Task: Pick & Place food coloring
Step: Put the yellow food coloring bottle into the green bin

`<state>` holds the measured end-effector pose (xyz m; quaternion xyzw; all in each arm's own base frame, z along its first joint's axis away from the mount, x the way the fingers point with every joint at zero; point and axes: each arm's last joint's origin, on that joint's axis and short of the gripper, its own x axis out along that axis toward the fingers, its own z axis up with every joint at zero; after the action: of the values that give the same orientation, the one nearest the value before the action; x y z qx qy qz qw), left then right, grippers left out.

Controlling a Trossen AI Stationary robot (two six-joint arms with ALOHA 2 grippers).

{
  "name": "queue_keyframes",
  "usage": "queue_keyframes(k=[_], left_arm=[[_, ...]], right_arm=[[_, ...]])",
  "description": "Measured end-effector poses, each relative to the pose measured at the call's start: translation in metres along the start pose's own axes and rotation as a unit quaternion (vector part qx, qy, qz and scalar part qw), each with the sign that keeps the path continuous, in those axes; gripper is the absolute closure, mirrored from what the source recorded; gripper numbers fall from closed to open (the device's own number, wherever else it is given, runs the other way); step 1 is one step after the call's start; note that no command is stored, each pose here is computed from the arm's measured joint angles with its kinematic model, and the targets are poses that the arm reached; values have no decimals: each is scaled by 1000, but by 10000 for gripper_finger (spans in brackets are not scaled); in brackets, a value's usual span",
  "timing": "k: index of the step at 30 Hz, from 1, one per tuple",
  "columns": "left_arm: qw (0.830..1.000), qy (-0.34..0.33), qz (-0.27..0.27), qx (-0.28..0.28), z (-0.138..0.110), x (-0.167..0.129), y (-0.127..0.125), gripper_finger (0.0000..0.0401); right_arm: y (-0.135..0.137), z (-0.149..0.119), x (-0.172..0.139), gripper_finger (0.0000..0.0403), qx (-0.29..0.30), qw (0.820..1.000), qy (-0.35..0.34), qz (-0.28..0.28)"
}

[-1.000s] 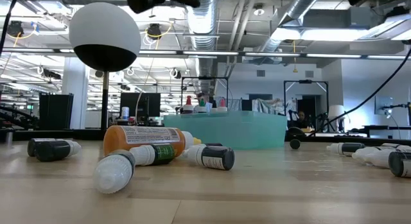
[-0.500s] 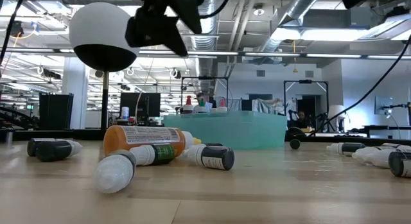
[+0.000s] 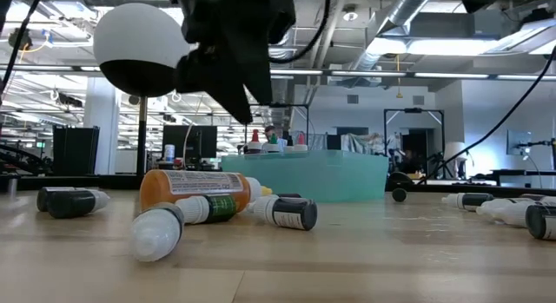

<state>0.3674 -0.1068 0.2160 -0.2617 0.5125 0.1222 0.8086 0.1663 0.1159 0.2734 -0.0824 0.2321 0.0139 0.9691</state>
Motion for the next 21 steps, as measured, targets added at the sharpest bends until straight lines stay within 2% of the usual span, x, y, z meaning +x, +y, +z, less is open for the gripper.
queue_keyframes(k=[14, 18, 21], left_arm=[[998, -12, 48, 24, 2, 13, 7, 219], [998, -19, 44, 28, 7, 13, 9, 219], [999, -44, 13, 30, 14, 13, 6, 219]], right_arm=[[0, 0, 0, 272, 0, 1000, 1, 0], [0, 0, 0, 272, 0, 1000, 1, 0], [0, 0, 0, 272, -1, 1000, 0, -6]])
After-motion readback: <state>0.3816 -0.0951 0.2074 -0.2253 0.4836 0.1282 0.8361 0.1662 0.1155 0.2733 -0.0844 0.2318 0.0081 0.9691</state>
